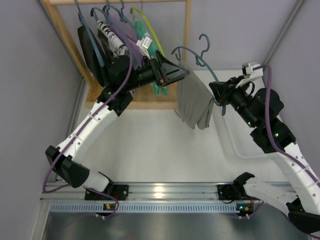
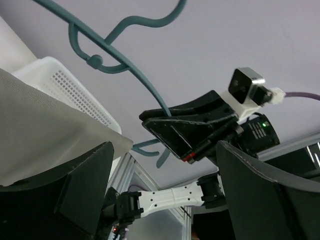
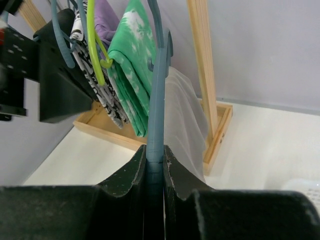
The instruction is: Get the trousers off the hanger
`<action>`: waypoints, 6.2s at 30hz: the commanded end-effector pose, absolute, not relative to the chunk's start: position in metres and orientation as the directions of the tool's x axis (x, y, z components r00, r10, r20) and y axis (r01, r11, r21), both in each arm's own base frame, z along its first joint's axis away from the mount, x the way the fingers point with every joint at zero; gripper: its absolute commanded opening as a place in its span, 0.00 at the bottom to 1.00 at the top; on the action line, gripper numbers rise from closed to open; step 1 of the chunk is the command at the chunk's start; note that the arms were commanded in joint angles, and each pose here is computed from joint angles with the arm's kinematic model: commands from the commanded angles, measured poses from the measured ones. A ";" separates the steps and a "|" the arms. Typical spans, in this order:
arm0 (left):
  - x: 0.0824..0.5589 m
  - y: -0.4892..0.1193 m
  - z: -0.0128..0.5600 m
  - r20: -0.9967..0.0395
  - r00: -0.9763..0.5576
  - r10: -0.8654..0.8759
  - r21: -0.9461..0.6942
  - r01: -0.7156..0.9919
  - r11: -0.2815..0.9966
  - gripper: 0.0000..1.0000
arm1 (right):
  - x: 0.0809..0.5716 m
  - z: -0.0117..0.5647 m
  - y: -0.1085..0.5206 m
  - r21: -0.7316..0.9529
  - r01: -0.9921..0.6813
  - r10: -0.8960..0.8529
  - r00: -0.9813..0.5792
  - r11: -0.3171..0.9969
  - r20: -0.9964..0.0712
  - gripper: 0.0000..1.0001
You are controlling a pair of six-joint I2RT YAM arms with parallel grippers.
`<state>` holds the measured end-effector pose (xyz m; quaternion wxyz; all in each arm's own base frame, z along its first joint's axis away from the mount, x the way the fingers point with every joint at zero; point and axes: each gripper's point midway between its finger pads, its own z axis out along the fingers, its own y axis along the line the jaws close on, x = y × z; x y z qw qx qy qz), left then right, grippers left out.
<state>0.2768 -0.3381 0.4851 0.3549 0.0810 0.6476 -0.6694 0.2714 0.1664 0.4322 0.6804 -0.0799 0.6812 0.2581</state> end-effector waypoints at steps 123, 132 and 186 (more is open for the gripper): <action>0.251 -0.409 0.531 -0.535 -0.775 -0.337 -0.797 0.595 -0.102 0.00 | 0.216 0.412 0.111 -0.077 -0.388 -0.017 0.156 0.919 -0.988 0.99; 0.234 -0.404 0.528 -0.562 -0.776 -0.287 -0.780 0.613 -0.130 0.00 | 0.194 0.318 0.117 -0.169 -0.492 -0.077 0.201 0.854 -0.977 0.99; 0.211 -0.401 0.507 -0.549 -0.814 -0.192 -0.802 0.577 -0.156 0.00 | 0.262 0.341 0.186 -0.290 -0.602 -0.073 0.359 0.744 -0.931 0.64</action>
